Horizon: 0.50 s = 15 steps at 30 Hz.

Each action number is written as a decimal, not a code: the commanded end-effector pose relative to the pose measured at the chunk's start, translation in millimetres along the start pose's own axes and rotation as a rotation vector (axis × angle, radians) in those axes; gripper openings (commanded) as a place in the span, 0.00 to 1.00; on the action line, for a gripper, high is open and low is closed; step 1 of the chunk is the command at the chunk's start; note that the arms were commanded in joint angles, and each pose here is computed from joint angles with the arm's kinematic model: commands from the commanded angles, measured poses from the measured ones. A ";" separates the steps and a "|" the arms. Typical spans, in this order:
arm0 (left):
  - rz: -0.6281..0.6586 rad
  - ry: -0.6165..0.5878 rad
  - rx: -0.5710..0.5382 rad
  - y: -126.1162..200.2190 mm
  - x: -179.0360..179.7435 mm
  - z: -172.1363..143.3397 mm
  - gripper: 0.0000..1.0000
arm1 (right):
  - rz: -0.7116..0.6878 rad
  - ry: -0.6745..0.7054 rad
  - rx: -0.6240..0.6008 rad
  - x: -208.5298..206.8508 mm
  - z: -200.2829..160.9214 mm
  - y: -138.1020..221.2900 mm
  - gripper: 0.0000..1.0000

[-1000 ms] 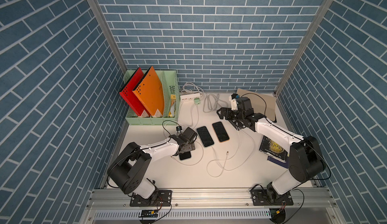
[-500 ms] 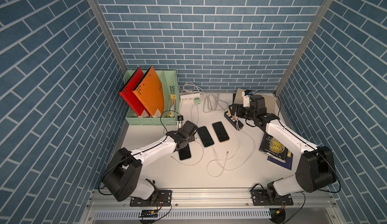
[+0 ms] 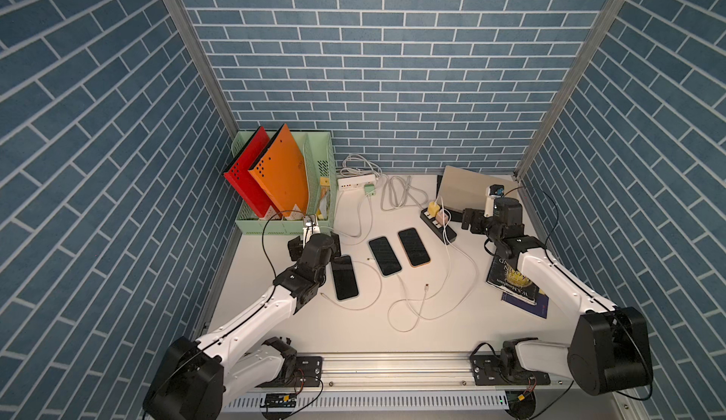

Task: Unplug the charging cable from the phone
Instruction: Reset both arms

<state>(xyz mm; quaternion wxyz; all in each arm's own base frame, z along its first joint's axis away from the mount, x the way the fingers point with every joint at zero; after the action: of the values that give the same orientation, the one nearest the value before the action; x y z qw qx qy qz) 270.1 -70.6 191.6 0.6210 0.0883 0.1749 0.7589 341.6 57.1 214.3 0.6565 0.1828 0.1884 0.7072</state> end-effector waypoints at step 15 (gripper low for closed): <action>-0.001 -0.026 -0.275 -19.3 68.0 -8.2 1.00 | -0.144 0.149 -0.262 -42.6 -33.8 -13.8 0.99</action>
<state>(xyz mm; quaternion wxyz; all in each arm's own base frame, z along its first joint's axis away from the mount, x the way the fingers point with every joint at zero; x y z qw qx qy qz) 256.6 0.5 155.3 0.6074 0.0314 0.0933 0.7883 334.4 19.6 171.0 0.7014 0.0728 0.1768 0.6867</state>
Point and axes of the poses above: each gripper's point midway between its finger pads, its own y axis back along the fingers, its own x axis along the line the jaws close on, z = x × y, the point moved 6 cm from there along y, back along the fingers, and after that the axes turned 5 degrees about y, right-handed, at the moved point
